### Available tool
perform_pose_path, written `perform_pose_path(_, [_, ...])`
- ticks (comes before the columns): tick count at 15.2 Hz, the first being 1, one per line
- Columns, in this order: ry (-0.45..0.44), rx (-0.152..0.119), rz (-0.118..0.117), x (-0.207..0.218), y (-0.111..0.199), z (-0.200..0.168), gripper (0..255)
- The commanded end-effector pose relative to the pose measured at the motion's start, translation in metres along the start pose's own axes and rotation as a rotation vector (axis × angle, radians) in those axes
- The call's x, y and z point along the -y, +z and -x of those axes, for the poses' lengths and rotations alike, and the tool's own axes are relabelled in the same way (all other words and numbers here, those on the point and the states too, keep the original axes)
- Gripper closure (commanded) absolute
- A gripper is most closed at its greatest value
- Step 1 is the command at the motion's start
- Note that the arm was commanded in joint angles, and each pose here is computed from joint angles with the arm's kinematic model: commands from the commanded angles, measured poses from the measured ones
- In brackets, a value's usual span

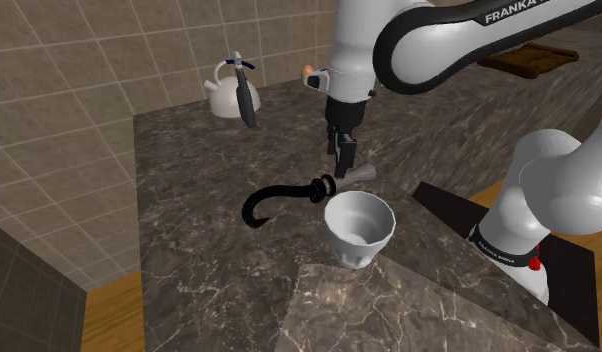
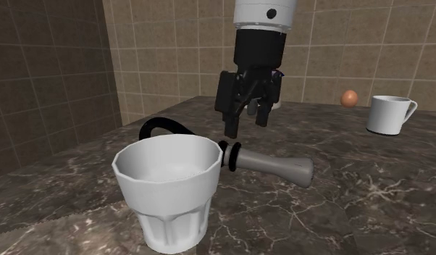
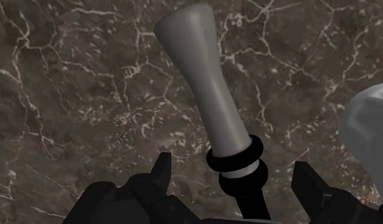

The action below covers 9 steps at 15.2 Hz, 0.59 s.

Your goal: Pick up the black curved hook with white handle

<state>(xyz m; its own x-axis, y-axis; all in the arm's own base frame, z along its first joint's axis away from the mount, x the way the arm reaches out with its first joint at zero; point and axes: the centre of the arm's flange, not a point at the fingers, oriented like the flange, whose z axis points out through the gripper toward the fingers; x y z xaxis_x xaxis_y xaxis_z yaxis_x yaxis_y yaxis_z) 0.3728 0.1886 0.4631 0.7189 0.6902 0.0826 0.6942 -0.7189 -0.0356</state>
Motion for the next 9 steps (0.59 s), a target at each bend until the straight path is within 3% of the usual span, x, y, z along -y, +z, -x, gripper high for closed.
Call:
perform_pose_path(1, [-0.043,-0.012,-0.004,0.011,0.007,-0.008,0])
perform_pose_path(9, [-0.043,-0.012,-0.004,0.009,0.047,-0.004,0])
